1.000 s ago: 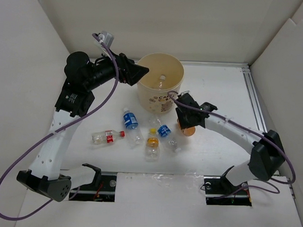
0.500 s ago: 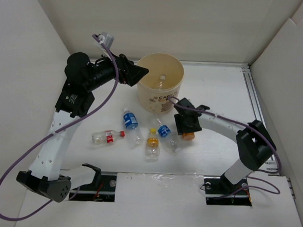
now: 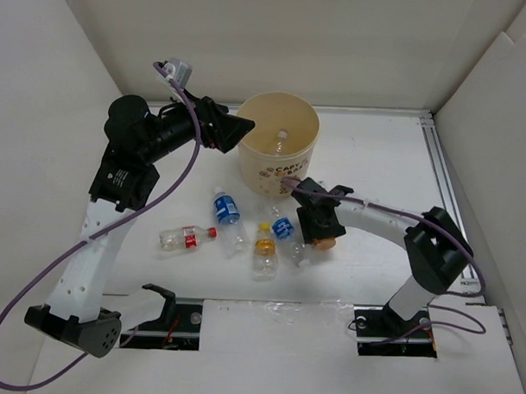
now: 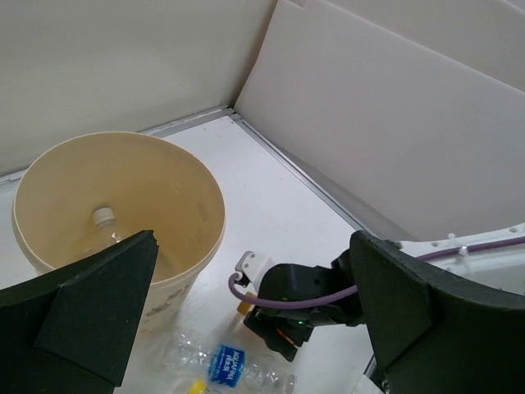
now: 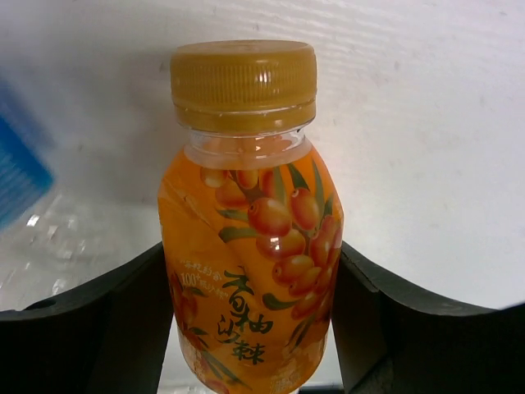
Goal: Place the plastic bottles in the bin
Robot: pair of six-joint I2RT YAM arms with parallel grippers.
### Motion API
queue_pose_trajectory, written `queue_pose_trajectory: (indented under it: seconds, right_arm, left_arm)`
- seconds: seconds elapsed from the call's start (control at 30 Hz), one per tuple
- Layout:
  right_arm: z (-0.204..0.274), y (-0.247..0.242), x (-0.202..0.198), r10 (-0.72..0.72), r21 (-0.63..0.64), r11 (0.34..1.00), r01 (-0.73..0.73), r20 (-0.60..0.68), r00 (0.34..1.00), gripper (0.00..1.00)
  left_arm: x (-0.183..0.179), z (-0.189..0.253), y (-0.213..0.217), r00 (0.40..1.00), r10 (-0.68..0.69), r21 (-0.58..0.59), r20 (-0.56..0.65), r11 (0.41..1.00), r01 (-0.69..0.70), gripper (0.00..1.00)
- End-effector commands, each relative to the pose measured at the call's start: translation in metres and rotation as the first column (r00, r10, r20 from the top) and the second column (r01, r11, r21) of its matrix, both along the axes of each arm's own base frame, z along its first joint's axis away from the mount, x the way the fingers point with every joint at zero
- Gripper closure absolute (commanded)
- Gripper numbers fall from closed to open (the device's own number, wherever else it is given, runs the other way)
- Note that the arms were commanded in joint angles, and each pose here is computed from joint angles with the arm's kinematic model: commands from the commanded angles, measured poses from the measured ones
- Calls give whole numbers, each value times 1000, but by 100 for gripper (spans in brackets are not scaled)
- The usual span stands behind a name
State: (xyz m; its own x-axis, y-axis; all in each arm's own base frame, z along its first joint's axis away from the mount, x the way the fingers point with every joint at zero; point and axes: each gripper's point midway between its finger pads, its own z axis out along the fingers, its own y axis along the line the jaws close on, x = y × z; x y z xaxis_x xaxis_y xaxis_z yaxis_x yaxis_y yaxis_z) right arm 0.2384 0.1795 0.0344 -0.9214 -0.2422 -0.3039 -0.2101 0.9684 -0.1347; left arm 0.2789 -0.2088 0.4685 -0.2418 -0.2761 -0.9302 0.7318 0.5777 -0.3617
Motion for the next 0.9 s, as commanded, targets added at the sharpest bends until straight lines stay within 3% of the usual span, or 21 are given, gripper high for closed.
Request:
queue_pose_trajectory:
  seconds: [0.0,0.07,0.13,0.23,0.3,0.4,0.5,0.53,0.73,0.87]
  right_arm:
    - [66,2,7,-47,46,998,41,135,990,96]
    - [95,-5,9,-62,53,997,52,196,979,96]
    - [143,2,20,-76,144,989,34,296,952,96]
    - [205,24,29,-20,285,952,-112,421,907,96]
    - [250,56,30,37,401,871,-284,524,851,96]
    - [324,77,17,4,524,711,-469,663,748,96]
    - [381,98,4,-12,561,548,-620,746,665,98]
    - [398,102,3,-16,553,521,-650,768,640,98]
    - [423,143,-2,14,552,388,-738,797,603,98]
    - [422,165,-10,43,553,360,-752,795,605,98]
  left_arm:
    - [-5,17,-1,998,-18,-13,56,1000,18,0]
    - [-3,12,-5,999,-34,-14,42,999,34,0]
    - [-4,8,-11,996,-78,-15,37,997,79,0]
    - [-11,14,-19,986,-151,-31,68,988,153,0]
    - [-25,8,-28,965,-256,-30,64,966,258,0]
    - [-41,5,-37,922,-377,-25,90,924,381,0]
    - [-53,8,-38,899,-420,-25,120,905,426,0]
    - [-55,7,-38,894,-432,-21,120,899,438,0]
    - [-60,8,-37,892,-434,-32,123,897,441,0]
    - [-62,8,-38,884,-449,-50,131,888,458,0]
